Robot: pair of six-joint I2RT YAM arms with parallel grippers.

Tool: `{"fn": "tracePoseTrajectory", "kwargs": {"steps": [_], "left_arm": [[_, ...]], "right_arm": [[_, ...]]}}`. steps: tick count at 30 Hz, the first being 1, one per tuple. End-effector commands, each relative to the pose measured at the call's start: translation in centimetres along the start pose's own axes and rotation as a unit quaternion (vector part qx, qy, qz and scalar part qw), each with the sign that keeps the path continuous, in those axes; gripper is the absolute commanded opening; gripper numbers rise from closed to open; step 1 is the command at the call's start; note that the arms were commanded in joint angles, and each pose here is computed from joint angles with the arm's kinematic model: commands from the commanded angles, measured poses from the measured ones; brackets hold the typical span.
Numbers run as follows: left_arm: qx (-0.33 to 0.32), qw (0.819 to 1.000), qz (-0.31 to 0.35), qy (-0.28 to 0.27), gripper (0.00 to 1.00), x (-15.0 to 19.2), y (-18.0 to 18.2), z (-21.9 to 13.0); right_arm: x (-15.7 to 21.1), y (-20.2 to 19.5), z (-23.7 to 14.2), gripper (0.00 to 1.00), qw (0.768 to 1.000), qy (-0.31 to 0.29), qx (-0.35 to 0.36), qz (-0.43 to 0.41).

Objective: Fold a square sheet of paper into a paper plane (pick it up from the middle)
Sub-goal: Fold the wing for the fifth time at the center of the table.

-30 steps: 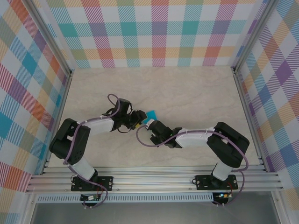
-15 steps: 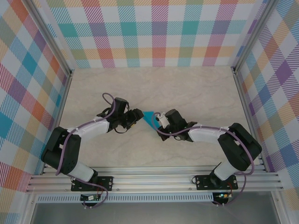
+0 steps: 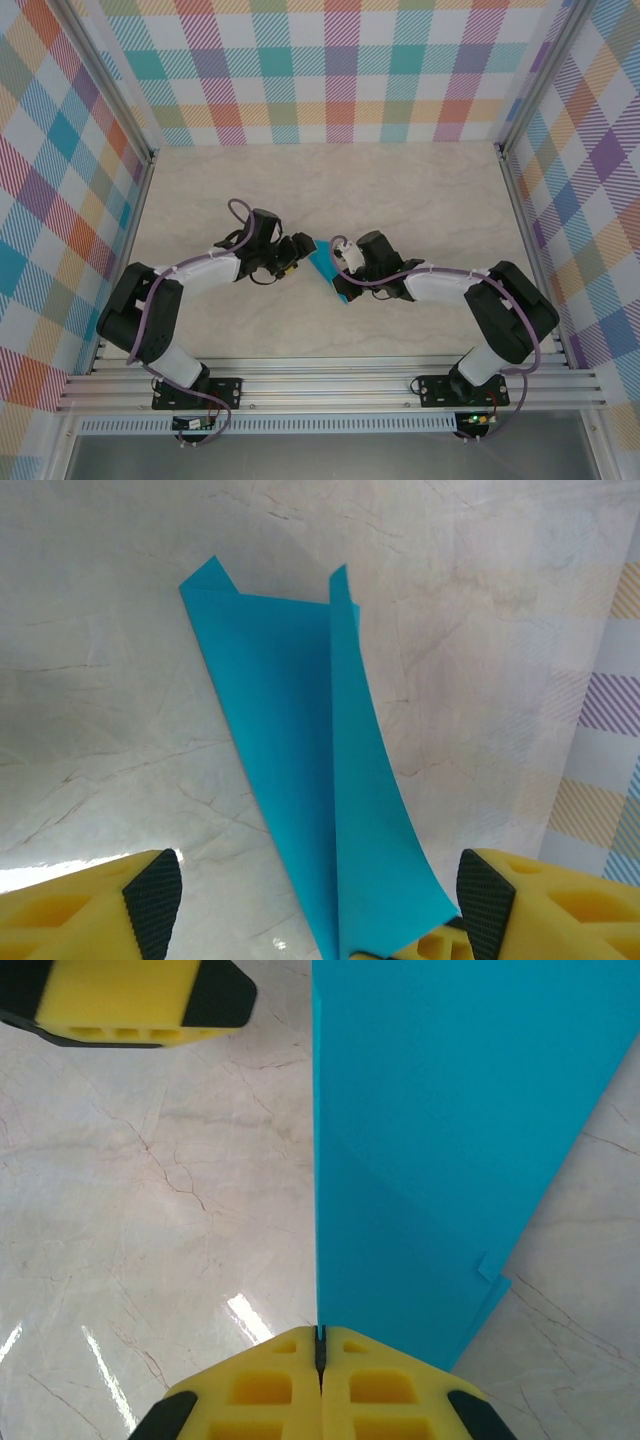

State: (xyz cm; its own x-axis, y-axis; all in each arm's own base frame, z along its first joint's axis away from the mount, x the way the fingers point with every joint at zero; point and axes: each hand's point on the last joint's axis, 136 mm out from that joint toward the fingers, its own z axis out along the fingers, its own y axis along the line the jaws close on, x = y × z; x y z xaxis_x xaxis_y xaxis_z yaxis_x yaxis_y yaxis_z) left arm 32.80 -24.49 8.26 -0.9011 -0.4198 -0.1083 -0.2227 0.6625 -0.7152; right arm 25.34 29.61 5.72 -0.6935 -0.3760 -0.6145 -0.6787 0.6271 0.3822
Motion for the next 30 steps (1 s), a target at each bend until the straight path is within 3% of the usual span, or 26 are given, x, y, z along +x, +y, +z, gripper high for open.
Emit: {"fn": "tracePoseTrajectory", "kwargs": {"steps": [1, 7, 10, 15, 23, 30], "left_arm": [[0.014, 1.0, -0.009, 0.012, 0.76, -0.4, -1.9, 1.0], [-0.003, 0.998, -0.052, 0.04, 0.73, -0.4, -1.7, 2.9], [-0.036, 0.995, -0.065, 0.06, 0.57, -0.2, -0.7, 3.7], [-0.059, 0.993, -0.076, 0.07, 0.45, 0.0, 0.0, 4.0], [-0.074, 0.99, -0.089, 0.077, 0.03, 0.1, 0.2, 4.0], [-0.07, 0.991, -0.088, 0.076, 0.0, -0.1, -0.3, 3.9]], "right_arm": [[-0.1, 0.1, 0.3, 0.06, 1.0, -0.002, -0.009, -0.001], [0.1, -0.4, 0.3, 0.07, 1.0, 0.004, 0.004, -0.006], [0.1, -0.5, 0.3, 0.08, 1.0, 0.002, 0.01, -0.009], [0.3, -0.9, 0.2, 0.1, 1.0, 0.004, 0.021, -0.015], [0.3, -1.0, 0.1, 0.17, 0.999, 0.003, 0.036, -0.03], [0.5, -0.9, 0.3, 0.29, 0.994, 0.007, 0.071, -0.078]]}}
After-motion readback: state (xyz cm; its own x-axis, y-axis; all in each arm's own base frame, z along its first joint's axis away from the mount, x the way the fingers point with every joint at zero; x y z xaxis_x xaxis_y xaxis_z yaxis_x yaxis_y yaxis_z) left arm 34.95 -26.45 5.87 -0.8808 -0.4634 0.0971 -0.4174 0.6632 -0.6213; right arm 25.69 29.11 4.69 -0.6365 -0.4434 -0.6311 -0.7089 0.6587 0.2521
